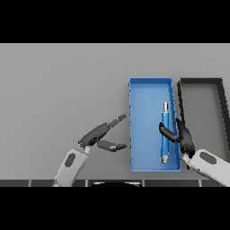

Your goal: Pick up the blue pipe and place it into the blue bin.

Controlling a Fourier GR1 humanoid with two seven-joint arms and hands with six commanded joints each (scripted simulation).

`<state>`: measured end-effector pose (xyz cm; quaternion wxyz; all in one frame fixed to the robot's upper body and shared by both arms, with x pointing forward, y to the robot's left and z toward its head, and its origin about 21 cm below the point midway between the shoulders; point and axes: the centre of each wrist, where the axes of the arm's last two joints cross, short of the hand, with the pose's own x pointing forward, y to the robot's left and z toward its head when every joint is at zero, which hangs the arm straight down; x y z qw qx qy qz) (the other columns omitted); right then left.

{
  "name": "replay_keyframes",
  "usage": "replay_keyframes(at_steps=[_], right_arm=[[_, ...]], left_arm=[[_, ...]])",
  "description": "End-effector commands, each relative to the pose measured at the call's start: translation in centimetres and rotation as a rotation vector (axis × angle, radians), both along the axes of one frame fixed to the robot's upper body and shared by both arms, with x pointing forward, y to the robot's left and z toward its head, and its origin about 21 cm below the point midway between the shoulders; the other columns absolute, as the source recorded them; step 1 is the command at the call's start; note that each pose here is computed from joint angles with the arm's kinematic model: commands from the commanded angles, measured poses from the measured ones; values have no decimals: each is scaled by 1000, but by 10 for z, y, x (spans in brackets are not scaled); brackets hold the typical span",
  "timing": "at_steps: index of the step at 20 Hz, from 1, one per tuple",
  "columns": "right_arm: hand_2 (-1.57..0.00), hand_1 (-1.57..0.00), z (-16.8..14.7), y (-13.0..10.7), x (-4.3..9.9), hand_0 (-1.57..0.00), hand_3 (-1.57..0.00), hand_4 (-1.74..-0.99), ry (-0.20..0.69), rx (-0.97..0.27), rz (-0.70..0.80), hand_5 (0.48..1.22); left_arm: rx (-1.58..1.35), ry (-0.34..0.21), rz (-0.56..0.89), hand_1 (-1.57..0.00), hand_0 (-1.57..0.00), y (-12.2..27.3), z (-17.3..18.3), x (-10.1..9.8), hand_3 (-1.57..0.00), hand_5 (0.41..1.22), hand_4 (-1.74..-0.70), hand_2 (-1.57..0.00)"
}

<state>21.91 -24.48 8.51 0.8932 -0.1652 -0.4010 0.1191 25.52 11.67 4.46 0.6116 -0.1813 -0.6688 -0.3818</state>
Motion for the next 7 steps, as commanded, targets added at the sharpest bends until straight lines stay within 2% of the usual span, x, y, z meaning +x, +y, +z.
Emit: replay_keyframes(at_steps=[1, 7], right_arm=[[-9, -9, -1, -1, 1, -10, -5, -1020, 21, -4, -8, 666], [-5, -5, 3, -1, 3, -6, -3, -1022, 51, 1, -6, 643]], left_arm=[[-2, -4, -2, 1, 1, -1, 2, 0, 1, 431, -886, 1], [7, 1, 4, 1, 1, -4, 3, 10, 1, 431, -885, 1]])
